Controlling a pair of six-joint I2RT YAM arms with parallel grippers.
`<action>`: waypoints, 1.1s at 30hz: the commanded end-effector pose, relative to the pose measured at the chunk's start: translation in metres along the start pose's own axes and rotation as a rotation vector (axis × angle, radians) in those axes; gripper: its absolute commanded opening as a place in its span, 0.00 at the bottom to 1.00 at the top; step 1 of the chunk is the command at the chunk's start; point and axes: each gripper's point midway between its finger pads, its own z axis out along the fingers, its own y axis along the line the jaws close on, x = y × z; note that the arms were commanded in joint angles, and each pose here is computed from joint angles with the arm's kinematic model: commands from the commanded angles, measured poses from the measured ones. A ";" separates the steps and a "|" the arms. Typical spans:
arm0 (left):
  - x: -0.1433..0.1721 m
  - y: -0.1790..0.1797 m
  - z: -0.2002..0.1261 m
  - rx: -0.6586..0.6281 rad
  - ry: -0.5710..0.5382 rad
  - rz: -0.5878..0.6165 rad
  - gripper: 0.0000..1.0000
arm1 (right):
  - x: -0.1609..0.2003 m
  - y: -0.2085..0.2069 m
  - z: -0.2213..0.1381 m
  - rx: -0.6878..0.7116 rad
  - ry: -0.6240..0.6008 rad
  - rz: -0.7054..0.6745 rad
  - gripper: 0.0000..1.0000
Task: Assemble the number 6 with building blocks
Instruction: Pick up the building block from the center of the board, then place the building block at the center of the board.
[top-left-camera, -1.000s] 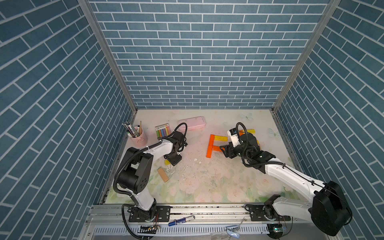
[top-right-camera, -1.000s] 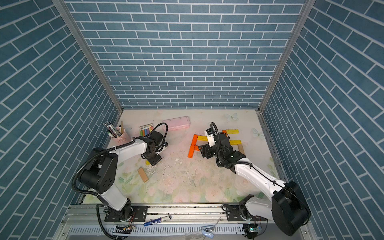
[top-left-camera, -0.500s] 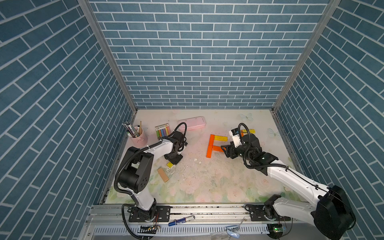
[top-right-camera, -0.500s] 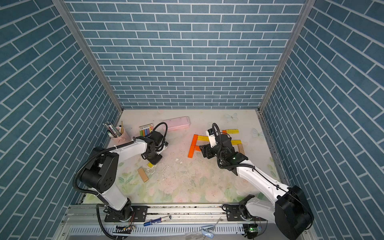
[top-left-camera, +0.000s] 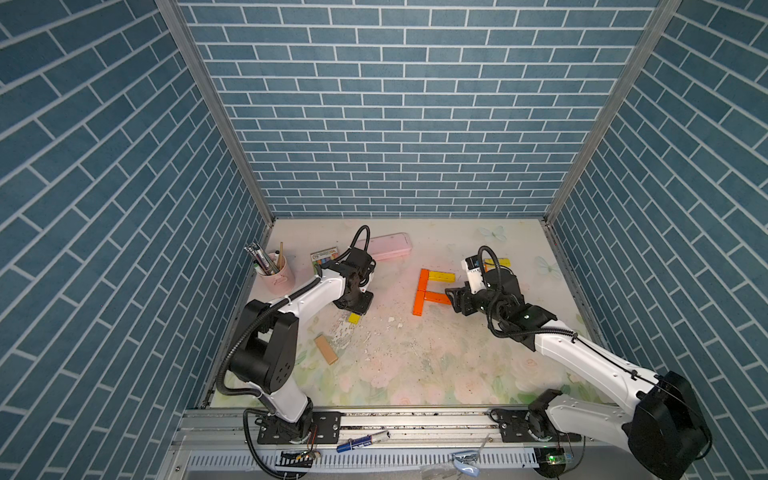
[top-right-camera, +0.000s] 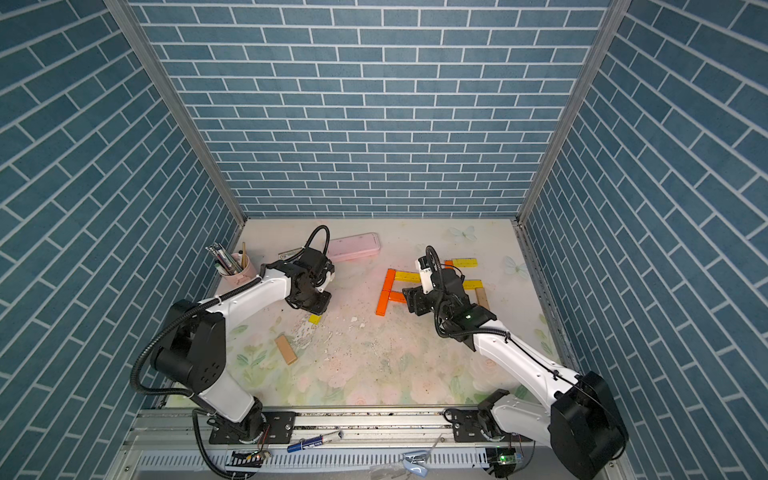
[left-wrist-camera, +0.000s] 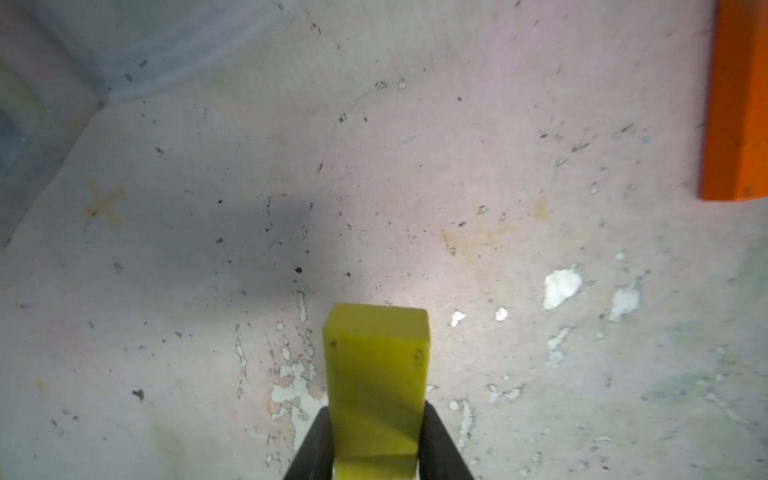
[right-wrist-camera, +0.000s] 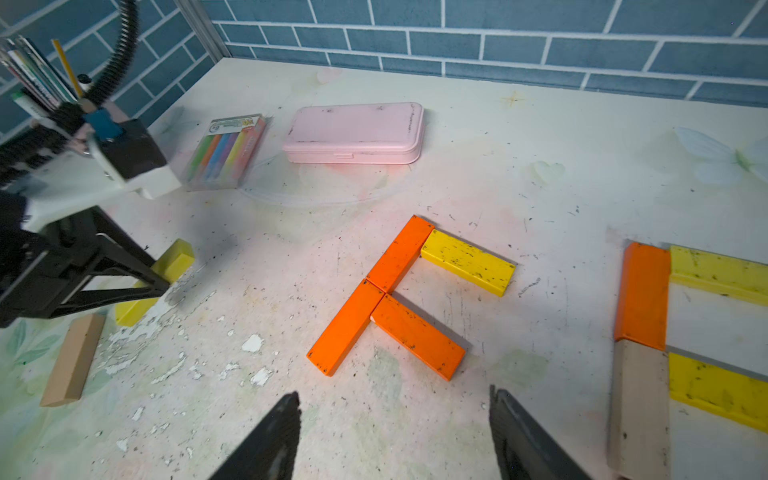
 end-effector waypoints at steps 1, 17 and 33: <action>0.000 -0.035 -0.022 0.039 -0.029 -0.084 0.22 | -0.003 -0.024 -0.010 0.130 -0.034 0.056 0.73; 0.007 -0.198 -0.003 0.006 -0.016 0.022 0.26 | -0.014 -0.109 -0.113 0.541 -0.168 0.308 0.70; -0.005 -0.250 0.060 -0.059 0.073 -0.002 0.32 | 0.018 -0.098 -0.163 0.474 -0.175 0.370 0.69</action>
